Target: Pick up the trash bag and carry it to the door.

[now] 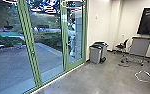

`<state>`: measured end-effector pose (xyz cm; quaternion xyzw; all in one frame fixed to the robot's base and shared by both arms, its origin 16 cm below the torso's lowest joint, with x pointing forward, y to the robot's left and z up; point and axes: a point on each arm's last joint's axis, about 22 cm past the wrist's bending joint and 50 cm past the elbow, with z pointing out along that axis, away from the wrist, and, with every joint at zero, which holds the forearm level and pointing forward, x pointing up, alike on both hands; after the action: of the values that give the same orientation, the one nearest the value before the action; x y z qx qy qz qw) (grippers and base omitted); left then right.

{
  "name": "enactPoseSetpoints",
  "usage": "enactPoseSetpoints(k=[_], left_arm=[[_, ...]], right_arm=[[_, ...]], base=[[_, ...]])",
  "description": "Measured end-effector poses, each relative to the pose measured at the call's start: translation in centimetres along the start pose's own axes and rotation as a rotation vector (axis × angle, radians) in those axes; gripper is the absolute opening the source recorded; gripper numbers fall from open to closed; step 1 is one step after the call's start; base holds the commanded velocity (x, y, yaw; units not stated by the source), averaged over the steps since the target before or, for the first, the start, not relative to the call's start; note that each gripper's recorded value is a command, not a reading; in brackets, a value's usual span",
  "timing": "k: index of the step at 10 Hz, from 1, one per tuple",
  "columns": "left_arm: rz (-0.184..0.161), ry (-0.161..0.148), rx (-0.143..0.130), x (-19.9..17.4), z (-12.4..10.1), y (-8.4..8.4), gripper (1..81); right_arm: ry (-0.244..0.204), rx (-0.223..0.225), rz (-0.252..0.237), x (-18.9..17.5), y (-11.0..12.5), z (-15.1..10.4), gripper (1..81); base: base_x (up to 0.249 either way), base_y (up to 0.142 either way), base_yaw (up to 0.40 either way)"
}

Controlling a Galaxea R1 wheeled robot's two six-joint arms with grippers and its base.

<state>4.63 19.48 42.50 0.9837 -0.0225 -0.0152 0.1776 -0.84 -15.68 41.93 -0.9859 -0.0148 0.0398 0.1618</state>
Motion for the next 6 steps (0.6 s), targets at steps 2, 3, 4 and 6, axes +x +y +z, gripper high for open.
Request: enactPoseSetpoints(k=[2, 3, 4, 6], left_arm=[[0.0, -0.001, -0.001, -0.07, 0.03, 0.09, 1.0], [0.0, 0.0, -0.001, -0.08, 0.03, 0.09, 1.0], [0.0, 0.0, -0.001, -0.03, 0.03, 0.09, 1.0], [0.0, 0.0, 0.0, -0.06, 0.02, 0.05, 1.0]], right_arm=[[0.001, 0.0, -0.001, 0.09, 0.0, -0.01, 81.1], [0.001, 0.0, -0.001, 0.04, 0.0, 0.0, 81.1], [0.002, 0.0, -0.001, 0.13, 0.0, -0.01, 81.1], [0.001, 0.0, -0.001, 0.09, 0.0, -0.01, 81.1]], base=[[0.178, 0.0, 0.0], [0.178, 0.0, 0.0], [0.178, 0.0, 0.0], [0.178, 0.0, 0.0]])
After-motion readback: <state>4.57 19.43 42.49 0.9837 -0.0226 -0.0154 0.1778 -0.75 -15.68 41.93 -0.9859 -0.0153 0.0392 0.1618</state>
